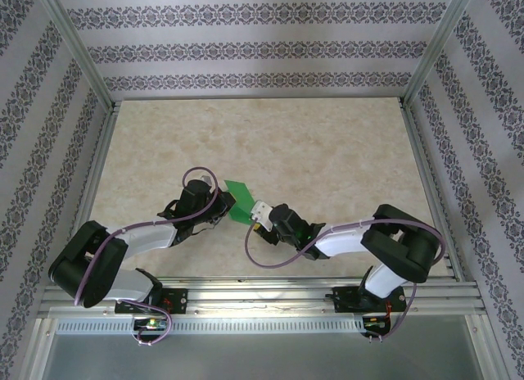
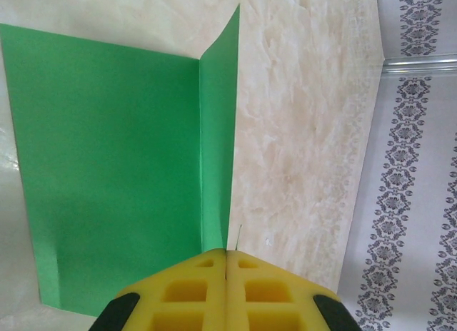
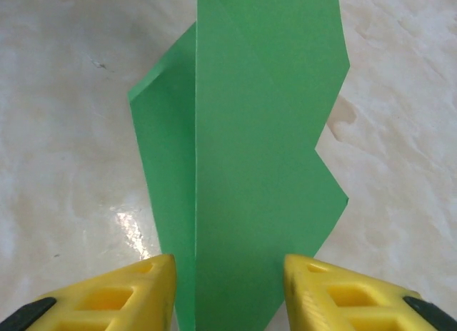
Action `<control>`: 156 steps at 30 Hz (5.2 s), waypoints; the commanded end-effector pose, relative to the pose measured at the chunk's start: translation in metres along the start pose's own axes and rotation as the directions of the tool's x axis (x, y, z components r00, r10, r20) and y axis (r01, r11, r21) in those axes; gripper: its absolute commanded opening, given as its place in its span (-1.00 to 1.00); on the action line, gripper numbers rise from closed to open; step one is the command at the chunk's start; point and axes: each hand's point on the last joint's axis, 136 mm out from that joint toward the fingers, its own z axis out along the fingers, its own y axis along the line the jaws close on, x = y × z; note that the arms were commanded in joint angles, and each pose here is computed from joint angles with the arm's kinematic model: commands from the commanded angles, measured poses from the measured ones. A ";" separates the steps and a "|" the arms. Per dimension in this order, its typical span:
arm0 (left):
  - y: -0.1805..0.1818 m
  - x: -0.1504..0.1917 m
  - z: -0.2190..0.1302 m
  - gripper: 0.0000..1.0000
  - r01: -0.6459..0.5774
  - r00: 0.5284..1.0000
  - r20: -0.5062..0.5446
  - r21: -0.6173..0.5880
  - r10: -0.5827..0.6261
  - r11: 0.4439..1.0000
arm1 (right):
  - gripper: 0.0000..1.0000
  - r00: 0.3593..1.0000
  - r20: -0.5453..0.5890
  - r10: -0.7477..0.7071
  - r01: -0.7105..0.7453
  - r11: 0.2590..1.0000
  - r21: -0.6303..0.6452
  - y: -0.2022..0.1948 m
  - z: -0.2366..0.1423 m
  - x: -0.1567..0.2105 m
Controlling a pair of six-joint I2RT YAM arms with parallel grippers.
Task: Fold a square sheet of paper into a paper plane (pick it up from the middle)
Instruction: Fourth fold the wing at the center of the table.
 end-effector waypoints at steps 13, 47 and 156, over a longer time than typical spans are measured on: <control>0.009 0.001 -0.002 -1.00 0.026 1.000 0.019 -0.023 -0.025 0.999 | -0.49 0.999 0.044 -0.001 0.000 1.000 0.021 0.001 0.018 -0.020; 0.012 -0.001 -0.006 -1.00 0.027 0.999 0.035 -0.049 -0.025 0.998 | -0.72 0.995 0.011 0.101 -0.100 0.995 -0.017 0.005 0.012 0.001; 0.011 -0.028 0.015 0.26 0.066 0.998 0.007 -0.160 -0.066 0.985 | -1.00 0.914 -0.064 0.400 -0.402 0.878 -0.260 0.007 0.002 -0.005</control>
